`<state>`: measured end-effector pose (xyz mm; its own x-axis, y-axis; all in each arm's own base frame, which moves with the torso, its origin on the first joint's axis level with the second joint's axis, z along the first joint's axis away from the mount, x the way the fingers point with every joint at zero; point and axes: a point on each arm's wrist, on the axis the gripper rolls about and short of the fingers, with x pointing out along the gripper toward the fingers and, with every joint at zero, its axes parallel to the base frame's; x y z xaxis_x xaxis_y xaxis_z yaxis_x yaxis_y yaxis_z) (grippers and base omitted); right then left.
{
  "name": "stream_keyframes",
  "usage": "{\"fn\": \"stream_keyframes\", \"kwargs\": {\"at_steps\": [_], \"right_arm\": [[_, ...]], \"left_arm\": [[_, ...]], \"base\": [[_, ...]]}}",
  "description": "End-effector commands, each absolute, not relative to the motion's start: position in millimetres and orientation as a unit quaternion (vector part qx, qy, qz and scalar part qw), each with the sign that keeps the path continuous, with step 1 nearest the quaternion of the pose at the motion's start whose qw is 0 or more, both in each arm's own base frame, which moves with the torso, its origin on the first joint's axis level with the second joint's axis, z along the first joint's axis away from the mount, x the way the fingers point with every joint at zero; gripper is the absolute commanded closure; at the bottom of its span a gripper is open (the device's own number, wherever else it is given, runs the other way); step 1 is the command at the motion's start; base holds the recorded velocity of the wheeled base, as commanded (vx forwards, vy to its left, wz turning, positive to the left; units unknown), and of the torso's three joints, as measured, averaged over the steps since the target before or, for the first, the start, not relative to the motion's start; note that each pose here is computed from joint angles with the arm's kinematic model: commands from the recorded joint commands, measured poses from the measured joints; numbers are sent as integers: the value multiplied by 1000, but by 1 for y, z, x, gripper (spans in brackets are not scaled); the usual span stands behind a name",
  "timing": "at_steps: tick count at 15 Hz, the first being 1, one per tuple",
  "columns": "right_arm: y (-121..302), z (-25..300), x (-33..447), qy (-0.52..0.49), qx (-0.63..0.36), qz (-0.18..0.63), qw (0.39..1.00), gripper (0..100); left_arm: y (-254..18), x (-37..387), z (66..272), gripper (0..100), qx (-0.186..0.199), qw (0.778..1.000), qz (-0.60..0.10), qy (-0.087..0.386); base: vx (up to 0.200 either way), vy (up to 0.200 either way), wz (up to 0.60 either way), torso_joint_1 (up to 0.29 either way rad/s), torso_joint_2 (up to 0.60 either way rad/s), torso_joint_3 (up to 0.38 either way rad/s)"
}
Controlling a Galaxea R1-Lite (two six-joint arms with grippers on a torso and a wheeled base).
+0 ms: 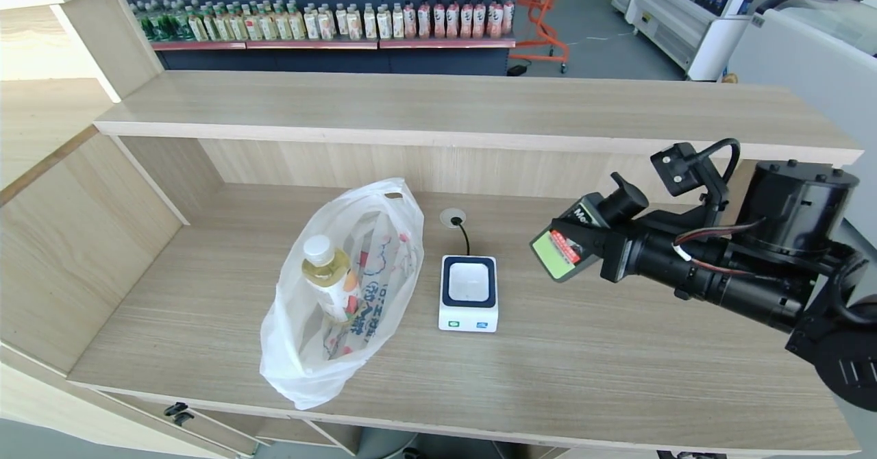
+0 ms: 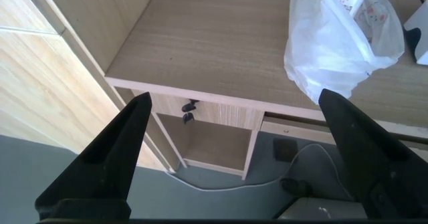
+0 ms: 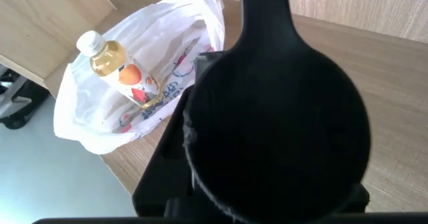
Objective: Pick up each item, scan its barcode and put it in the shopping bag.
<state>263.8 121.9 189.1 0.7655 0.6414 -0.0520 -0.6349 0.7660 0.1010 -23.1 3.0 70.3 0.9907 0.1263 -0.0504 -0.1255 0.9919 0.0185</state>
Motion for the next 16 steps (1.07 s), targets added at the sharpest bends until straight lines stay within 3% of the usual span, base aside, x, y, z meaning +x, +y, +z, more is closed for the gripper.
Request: {"fn": "stream_keyframes", "kwargs": {"at_steps": [1,10,16], "right_arm": [[121,195,261,35,49,340,938,100],[132,184,285,48,45,340,938,100],[151,155,329,61,-1,340,939,100]], "left_arm": [[3,-23,70,0,7,998,63,26],[3,-23,70,0,7,998,63,26],[3,-23,70,0,8,998,64,26]], "base": [[0,200,0,-2,-7,7],[0,200,0,3,3,4],[0,0,0,0,0,0]]}}
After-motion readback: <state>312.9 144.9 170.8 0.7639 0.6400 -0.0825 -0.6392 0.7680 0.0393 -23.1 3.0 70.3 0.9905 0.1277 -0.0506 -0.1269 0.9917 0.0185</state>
